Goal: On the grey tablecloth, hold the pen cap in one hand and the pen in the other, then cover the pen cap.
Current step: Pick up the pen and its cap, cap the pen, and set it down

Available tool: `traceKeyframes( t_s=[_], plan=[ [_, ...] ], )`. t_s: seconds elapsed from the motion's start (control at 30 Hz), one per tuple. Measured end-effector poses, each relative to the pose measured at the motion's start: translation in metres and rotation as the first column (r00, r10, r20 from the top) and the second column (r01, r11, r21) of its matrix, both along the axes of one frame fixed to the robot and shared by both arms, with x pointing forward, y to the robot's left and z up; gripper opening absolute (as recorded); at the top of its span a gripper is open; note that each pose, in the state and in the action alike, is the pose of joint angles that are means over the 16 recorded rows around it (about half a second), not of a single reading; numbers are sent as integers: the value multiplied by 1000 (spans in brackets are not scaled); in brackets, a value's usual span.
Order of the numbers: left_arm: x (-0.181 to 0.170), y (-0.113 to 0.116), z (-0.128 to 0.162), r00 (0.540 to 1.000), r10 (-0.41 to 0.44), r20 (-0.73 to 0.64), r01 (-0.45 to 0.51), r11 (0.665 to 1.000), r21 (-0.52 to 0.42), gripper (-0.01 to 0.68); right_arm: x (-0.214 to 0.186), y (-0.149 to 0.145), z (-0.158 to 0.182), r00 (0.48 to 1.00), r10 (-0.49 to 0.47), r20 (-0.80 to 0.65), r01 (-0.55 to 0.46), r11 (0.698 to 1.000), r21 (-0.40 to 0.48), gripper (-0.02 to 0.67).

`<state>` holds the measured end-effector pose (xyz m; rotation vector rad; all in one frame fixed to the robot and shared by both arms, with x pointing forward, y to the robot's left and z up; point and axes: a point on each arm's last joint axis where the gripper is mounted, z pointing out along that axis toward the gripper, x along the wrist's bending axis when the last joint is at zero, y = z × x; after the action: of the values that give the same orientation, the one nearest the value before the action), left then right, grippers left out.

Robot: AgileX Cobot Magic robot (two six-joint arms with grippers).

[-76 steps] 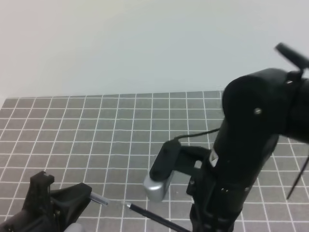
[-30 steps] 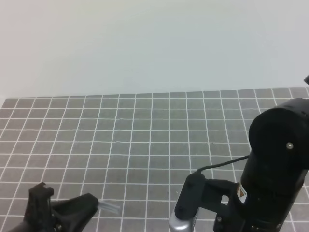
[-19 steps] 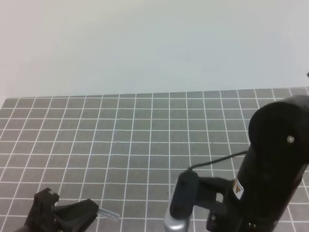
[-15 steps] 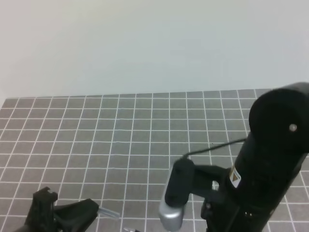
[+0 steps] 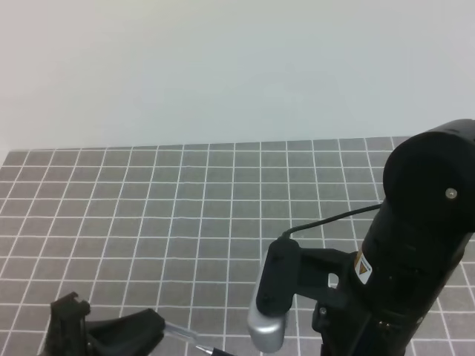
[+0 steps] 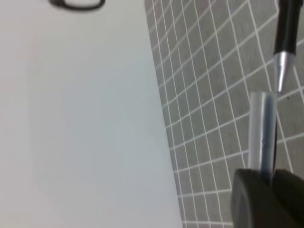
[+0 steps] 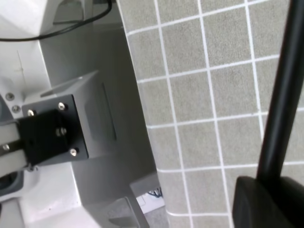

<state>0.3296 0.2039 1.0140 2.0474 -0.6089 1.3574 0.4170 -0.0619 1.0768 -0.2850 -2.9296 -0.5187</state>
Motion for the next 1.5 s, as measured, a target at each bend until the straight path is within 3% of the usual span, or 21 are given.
traceKeyframes(
  t_s=[0.63, 1.5],
  plan=[
    [-8, 2, -3, 999, -17, -46, 15, 999, -48, 37, 2, 1, -1, 1000, -19, 17, 19, 1000, 9, 68],
    [-4, 8, -4, 997, 46, -60, -50, 997, -66, 1, -2, 0, 1, 1000, -2, -28, 2, 1000, 2, 37]
  ],
)
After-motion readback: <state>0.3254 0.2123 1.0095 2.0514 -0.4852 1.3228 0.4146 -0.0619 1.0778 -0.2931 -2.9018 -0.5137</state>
